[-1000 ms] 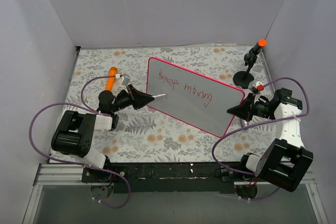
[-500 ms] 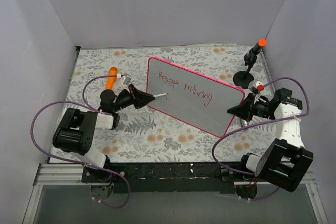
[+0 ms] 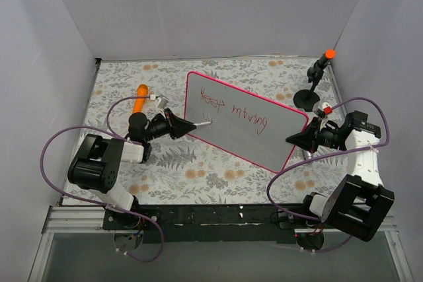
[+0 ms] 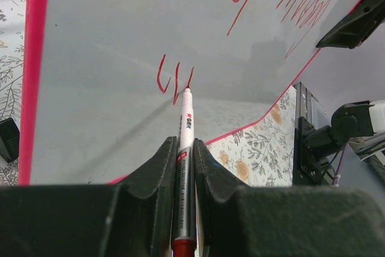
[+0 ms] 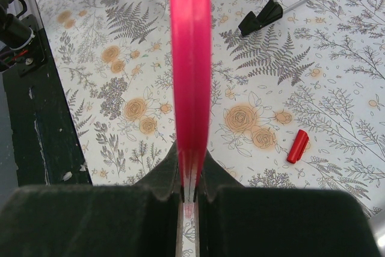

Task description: Write a sentence on the whiteboard

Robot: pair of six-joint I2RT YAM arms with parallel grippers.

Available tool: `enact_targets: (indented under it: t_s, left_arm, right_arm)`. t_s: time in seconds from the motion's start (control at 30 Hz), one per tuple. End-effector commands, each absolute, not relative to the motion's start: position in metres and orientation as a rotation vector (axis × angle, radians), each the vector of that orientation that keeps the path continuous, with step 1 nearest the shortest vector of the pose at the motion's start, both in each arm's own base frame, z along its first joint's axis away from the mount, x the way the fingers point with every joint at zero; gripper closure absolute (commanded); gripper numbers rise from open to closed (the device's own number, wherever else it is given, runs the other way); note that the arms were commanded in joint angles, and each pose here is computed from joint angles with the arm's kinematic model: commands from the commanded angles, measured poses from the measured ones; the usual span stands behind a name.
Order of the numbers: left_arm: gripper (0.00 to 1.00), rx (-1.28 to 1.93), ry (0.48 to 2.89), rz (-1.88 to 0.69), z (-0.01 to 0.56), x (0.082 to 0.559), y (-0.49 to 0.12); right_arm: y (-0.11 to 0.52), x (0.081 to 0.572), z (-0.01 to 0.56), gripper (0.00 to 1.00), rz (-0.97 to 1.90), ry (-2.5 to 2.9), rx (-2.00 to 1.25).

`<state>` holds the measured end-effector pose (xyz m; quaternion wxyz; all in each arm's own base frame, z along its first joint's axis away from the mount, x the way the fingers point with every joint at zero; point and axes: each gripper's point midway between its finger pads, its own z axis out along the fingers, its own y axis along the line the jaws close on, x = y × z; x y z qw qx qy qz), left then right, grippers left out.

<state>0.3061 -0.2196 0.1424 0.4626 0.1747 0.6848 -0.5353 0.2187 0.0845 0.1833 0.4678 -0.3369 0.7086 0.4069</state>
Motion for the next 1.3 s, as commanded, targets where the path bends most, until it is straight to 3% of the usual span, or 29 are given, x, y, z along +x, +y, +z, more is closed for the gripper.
enact_targets:
  t_s: [0.0, 0.47, 0.87, 1.27]
  left_arm:
    - [1.0, 0.414, 1.718, -1.266, 0.13, 0.312, -0.217]
    - [1.0, 0.397, 1.777, -1.241, 0.118, 0.305, -0.215]
    - [1.0, 0.439, 1.574, -1.316, 0.186, 0.304, -0.222]
    - [1.0, 0.421, 1.62, -1.287, 0.176, 0.315, -0.222]
  right_arm:
    - [0.082, 0.218, 0.18, 0.99, 0.938, 1.737, -0.886]
    - [0.082, 0.218, 0.182, 0.99, 0.935, 1.731, -0.894]
    - [0.083, 0.217, 0.181, 0.99, 0.937, 1.732, -0.893]
    - [0.082, 0.217, 0.181, 0.99, 0.938, 1.734, -0.893]
